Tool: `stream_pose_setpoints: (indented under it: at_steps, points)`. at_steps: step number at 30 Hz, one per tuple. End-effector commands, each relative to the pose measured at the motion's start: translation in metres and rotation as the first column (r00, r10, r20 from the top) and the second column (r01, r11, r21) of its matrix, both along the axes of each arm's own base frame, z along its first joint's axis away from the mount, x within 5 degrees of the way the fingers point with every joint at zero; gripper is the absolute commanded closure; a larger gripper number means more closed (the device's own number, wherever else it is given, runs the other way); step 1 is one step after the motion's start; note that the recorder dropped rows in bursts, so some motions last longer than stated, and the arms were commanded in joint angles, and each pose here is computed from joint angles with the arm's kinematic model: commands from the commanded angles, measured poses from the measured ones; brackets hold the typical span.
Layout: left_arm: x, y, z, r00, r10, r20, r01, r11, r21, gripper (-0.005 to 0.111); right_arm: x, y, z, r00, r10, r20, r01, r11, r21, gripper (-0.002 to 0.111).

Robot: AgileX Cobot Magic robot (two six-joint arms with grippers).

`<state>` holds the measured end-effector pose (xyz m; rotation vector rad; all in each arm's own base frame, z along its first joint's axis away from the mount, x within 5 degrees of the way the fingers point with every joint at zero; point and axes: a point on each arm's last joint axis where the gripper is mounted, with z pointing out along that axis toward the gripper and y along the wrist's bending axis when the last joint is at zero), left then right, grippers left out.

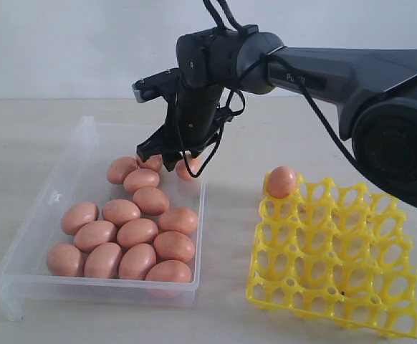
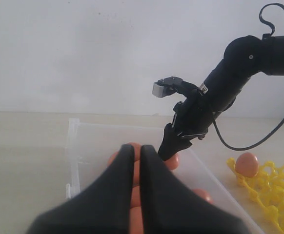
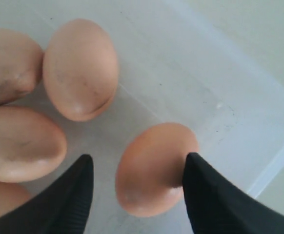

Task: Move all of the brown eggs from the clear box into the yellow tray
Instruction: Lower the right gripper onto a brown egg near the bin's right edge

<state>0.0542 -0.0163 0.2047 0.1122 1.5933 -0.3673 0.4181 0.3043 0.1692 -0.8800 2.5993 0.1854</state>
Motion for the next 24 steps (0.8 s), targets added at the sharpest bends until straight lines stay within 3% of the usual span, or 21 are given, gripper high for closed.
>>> stream_pose_setpoints:
  at_steps: [1, 11, 24]
  points:
    - [-0.0003, -0.0005, -0.0002, 1.000, -0.009, 0.002, 0.009, 1.000, -0.012, 0.103, 0.0062, -0.0062, 0.0020, 0.995, -0.081, 0.058, 0.083, 0.996, -0.042, 0.062]
    - [-0.0003, -0.0005, -0.0002, 1.000, -0.009, 0.002, 0.009, 1.000, -0.012, 0.103, 0.0053, -0.0048, 0.0010, 0.996, -0.083, 0.043, 0.084, 0.996, -0.028, 0.062]
    - [-0.0003, -0.0005, -0.0005, 1.000, -0.009, 0.000, 0.009, 1.000, -0.011, 0.103, -0.0001, -0.0016, -0.0004, 0.999, 0.032, 0.004, -0.031, 0.999, -0.034, 0.062]
